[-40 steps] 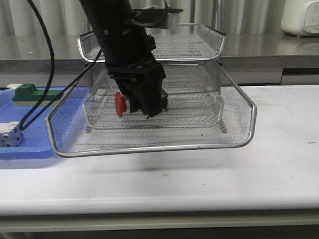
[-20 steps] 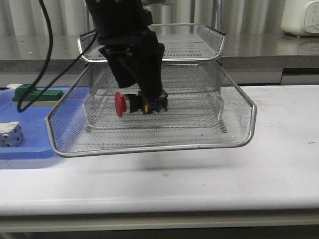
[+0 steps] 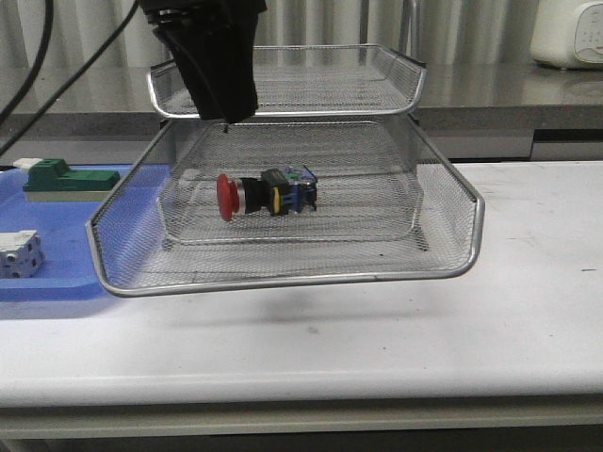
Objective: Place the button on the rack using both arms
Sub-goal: 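Raise the left gripper away from the tray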
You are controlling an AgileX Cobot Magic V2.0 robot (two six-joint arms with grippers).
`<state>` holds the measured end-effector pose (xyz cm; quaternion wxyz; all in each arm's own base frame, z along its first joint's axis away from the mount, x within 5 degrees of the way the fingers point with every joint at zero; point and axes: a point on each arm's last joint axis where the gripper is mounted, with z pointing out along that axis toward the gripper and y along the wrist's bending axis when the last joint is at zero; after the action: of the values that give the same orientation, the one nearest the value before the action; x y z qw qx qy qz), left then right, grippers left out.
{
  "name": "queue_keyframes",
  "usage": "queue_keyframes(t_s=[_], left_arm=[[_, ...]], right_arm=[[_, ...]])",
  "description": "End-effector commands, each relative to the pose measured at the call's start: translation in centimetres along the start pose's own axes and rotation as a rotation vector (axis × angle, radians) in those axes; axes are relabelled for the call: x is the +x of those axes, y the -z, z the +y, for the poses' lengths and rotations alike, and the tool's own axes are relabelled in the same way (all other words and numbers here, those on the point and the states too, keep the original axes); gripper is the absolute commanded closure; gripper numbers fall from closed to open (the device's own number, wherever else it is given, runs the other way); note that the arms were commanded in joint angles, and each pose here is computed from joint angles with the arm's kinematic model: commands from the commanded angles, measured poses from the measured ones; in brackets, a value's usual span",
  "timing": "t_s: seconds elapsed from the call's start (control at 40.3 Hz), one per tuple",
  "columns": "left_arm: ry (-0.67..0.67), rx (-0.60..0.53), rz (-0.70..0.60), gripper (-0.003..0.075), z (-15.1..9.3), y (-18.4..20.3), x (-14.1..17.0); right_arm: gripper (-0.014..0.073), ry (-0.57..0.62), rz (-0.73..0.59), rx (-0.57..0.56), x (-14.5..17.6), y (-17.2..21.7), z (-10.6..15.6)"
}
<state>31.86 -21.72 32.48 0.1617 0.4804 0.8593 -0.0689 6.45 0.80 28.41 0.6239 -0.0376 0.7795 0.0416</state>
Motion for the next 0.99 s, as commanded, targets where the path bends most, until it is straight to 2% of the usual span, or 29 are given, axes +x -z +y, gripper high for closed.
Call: queue_keyframes(t_s=[0.0, 0.025, 0.223, 0.347, 0.471, 0.67, 0.967], left_arm=[[0.072, -0.030, -0.016, 0.0723, 0.2, 3.6, 1.6], [0.092, -0.034, -0.017, 0.0741, 0.4, 3.9, 2.1], [0.308, -0.084, -0.033, 0.0739, 2.7, 5.8, 7.4], [0.468, -0.167, -0.130, 0.0739, 3.3, 7.6, 11.2], [0.597, -0.274, -0.259, 0.0739, 2.8, 9.1, 15.1], [0.648, -0.446, -0.484, 0.0739, -1.0, 10.7, 20.7], [0.549, -0.676, -0.900, 0.0739, -9.4, 10.8, 27.9]], right_arm=[[0.0655, 0.010, -0.096, 0.007, -1.5, 0.2, 0.0], [0.0655, 0.010, -0.096, 0.007, -1.5, 0.2, 0.0], [0.0655, 0.010, -0.096, 0.007, -1.5, 0.2, 0.0], [0.0655, 0.010, -0.096, 0.007, -1.5, 0.2, 0.0], [0.0655, 0.010, -0.096, 0.007, -1.5, 0.2, 0.0], [0.0655, 0.010, -0.096, 0.007, -1.5, 0.2, 0.0], [0.0655, 0.010, -0.096, 0.007, -1.5, 0.2, 0.0]])
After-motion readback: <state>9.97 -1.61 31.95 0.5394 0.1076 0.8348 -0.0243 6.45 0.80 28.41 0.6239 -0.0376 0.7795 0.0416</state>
